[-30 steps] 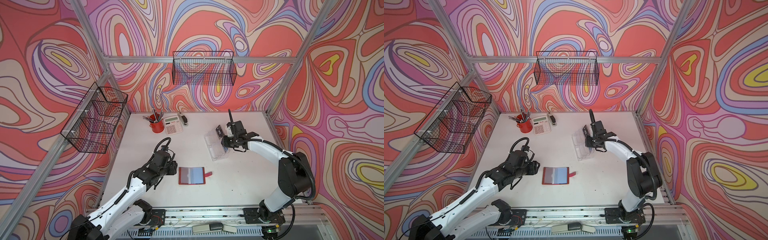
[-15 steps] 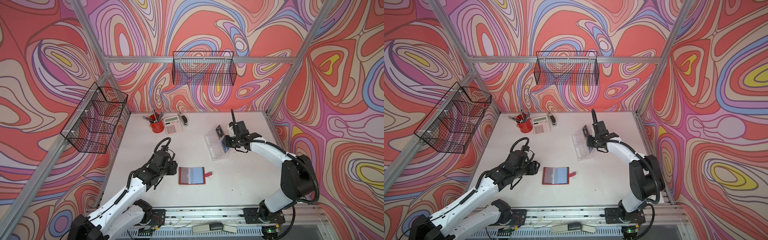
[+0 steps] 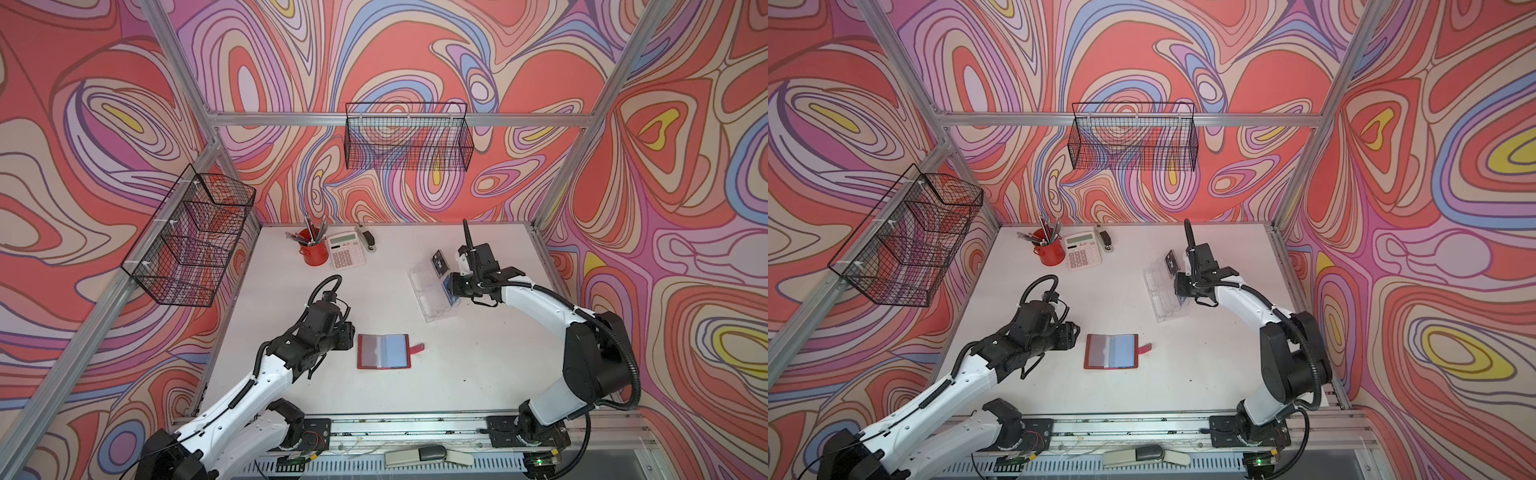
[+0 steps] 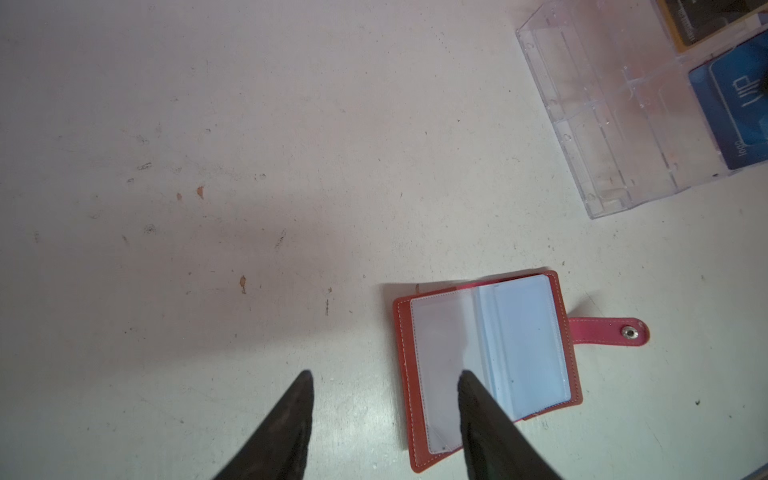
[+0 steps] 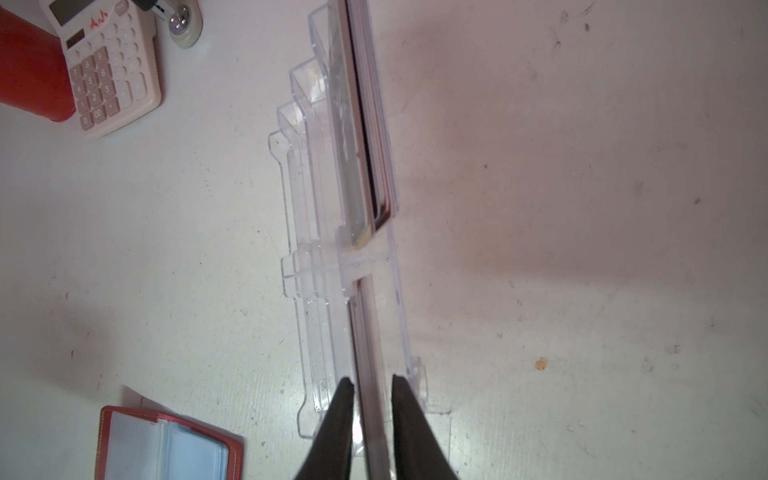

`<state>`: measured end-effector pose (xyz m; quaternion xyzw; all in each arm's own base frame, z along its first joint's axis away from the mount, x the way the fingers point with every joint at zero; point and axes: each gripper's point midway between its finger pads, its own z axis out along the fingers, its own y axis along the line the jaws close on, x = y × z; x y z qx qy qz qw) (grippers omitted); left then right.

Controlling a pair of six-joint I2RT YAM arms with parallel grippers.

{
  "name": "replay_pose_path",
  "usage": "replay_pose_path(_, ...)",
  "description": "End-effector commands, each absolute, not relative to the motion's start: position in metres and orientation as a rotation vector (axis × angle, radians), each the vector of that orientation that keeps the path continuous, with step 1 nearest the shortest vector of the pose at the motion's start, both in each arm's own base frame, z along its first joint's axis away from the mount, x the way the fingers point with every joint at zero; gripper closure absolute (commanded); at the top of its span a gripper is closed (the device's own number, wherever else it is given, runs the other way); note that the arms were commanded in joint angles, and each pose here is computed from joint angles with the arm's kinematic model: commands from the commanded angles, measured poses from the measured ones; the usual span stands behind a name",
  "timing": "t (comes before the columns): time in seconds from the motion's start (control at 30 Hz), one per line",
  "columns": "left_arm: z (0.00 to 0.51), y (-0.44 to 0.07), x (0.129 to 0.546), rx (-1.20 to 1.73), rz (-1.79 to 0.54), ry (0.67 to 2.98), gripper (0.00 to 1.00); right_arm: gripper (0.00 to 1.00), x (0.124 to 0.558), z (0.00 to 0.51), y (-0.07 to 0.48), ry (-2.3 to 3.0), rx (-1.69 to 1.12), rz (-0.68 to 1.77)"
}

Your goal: Put the credit cards into the card holder

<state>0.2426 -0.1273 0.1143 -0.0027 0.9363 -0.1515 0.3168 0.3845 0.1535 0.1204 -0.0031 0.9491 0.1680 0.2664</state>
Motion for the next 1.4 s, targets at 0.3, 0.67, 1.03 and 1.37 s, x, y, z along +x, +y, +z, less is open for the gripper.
replay_pose_path(0.3, 0.119, -0.125, 0.243, -0.001, -0.377, 2.465, 0.42, 0.81, 0.380, 0.147, 0.153, 2.514, -0.027, 0.494)
replay_pose_path(0.67, 0.120, -0.126, 0.243, -0.001, -0.381, 2.462, 0.43, 0.83, 0.384, 0.121, 0.156, 2.578, -0.039, 0.494)
replay_pose_path(1.03, 0.119, -0.125, 0.243, -0.002, -0.374, 2.467, 0.43, 0.87, 0.389, 0.112, 0.166, 2.586, -0.048, 0.557)
replay_pose_path(1.37, 0.119, -0.125, 0.243, -0.002, -0.376, 2.464, 0.43, 0.87, 0.391, 0.126, 0.170, 2.548, -0.031, 0.699)
